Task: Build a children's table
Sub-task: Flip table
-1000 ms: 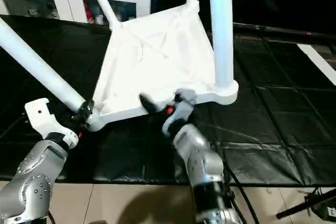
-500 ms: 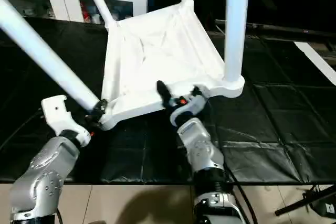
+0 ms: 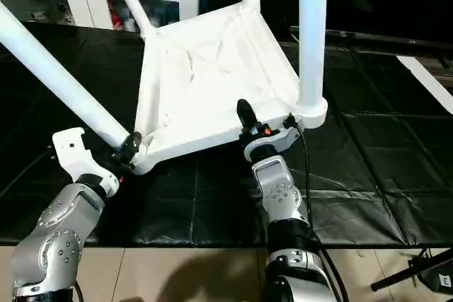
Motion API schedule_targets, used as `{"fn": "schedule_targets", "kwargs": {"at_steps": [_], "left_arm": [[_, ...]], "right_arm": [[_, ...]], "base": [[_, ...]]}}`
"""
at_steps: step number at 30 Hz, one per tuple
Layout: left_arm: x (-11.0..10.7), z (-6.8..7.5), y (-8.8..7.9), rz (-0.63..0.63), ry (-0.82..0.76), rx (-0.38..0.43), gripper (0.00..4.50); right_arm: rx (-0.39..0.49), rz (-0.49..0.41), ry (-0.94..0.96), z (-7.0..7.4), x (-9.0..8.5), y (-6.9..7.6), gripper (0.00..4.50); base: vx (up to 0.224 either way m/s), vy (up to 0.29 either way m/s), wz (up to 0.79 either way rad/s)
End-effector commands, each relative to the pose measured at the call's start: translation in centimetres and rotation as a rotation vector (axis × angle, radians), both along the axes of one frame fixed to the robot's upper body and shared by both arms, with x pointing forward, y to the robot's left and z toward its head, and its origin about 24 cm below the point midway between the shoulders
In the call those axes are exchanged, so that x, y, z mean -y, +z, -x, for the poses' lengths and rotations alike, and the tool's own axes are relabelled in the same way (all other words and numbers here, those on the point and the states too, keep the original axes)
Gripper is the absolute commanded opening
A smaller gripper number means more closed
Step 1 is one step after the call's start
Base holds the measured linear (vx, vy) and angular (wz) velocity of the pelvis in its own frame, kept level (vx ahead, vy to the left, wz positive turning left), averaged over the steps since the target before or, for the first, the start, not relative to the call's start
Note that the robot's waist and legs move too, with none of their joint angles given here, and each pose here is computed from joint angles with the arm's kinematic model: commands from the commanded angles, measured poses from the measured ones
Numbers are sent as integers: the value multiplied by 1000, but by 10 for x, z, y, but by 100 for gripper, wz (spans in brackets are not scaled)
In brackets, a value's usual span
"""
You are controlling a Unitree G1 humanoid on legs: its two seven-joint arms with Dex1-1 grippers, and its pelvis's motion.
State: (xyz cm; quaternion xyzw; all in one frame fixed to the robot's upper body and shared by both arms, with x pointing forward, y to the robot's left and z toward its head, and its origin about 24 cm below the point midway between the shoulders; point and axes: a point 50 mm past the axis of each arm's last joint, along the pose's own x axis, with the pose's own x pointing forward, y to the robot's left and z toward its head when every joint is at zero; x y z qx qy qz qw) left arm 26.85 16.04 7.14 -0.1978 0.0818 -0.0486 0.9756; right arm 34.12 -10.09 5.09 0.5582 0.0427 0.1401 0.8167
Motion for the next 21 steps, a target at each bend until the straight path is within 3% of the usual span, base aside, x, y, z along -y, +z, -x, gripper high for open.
{"fn": "schedule_targets", "kwargs": {"at_steps": [1, 8, 11, 13, 18, 21], "left_arm": [[18, -3, 19, 88, -81, 95, 207], [17, -5, 18, 65, -65, 90, 207], [15, -4, 19, 80, -61, 104, 207], [13, -4, 21, 85, -59, 118, 277], [4, 2, 21, 85, -98, 132, 324], [-4, 15, 15, 71, -205, 109, 348]], "right_arm": [[91, -97, 112, -6, -49, 31, 218], [105, -89, 95, -8, -44, 33, 201], [123, -46, 78, -10, -39, 36, 199], [135, -18, 73, -11, -37, 38, 199], [166, 51, 26, -15, -25, 47, 198], [181, 122, -34, -20, -11, 57, 198]], "base": [[0, 0, 0], [0, 0, 0], [0, 0, 0], [0, 0, 0], [0, 0, 0], [0, 0, 0]]}}
